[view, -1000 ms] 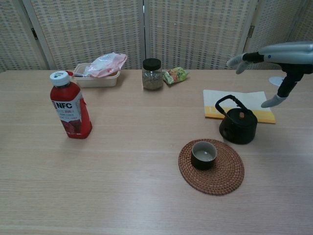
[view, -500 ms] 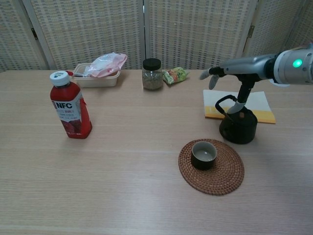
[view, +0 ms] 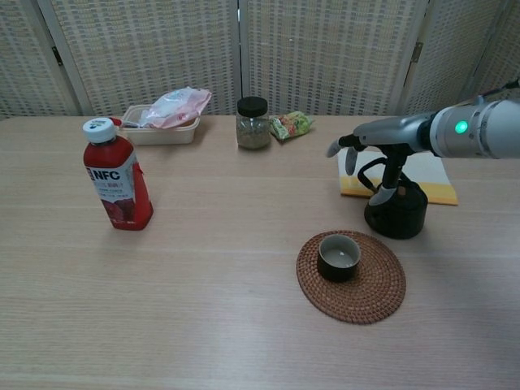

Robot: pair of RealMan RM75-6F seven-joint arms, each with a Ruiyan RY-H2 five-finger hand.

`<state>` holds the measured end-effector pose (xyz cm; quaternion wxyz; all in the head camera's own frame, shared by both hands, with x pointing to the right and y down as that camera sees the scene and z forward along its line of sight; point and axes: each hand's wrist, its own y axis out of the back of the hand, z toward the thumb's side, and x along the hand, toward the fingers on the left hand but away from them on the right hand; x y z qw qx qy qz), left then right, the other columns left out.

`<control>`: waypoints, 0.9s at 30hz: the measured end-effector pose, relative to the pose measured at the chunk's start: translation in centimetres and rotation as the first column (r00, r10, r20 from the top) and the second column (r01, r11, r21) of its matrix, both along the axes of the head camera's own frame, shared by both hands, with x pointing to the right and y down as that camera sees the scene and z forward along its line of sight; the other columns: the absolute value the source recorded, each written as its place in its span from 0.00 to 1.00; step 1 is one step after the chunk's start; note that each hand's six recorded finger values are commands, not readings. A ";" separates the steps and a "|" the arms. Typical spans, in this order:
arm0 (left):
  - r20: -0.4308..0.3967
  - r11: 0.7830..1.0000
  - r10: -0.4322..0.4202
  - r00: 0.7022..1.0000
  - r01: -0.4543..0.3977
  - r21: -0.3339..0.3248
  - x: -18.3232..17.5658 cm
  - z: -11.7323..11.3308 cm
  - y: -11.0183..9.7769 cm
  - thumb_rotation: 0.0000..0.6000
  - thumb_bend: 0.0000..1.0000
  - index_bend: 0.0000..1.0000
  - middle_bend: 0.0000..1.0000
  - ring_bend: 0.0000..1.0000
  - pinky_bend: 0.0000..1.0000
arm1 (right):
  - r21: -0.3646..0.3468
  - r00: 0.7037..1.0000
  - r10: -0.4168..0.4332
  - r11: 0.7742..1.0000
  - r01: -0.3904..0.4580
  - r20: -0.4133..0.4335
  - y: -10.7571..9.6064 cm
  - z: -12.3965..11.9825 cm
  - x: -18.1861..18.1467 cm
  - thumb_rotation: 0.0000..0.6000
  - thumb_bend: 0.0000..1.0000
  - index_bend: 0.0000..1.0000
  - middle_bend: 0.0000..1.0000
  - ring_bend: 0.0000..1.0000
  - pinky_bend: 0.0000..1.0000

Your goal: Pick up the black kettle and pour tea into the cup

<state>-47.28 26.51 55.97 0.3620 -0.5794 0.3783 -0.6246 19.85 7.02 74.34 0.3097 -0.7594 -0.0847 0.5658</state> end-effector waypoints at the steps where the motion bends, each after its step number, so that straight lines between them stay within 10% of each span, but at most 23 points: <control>1: 0.000 1.000 -0.001 1.000 0.001 0.000 0.0 0.0 0.0 1.00 0.22 0.14 0.06 0.16 0.09 | -0.002 1.000 0.004 1.000 -0.004 -0.003 0.0 0.1 0.1 1.00 0.14 0.12 0.29 0.04 0.00; 27: -0.003 1.000 0.004 1.000 -0.004 0.004 0.0 0.2 -0.2 1.00 0.22 0.14 0.06 0.16 0.09 | 0.059 0.999 0.029 0.998 -0.031 0.046 -0.2 -3.1 1.5 1.00 0.16 0.14 0.41 0.16 0.00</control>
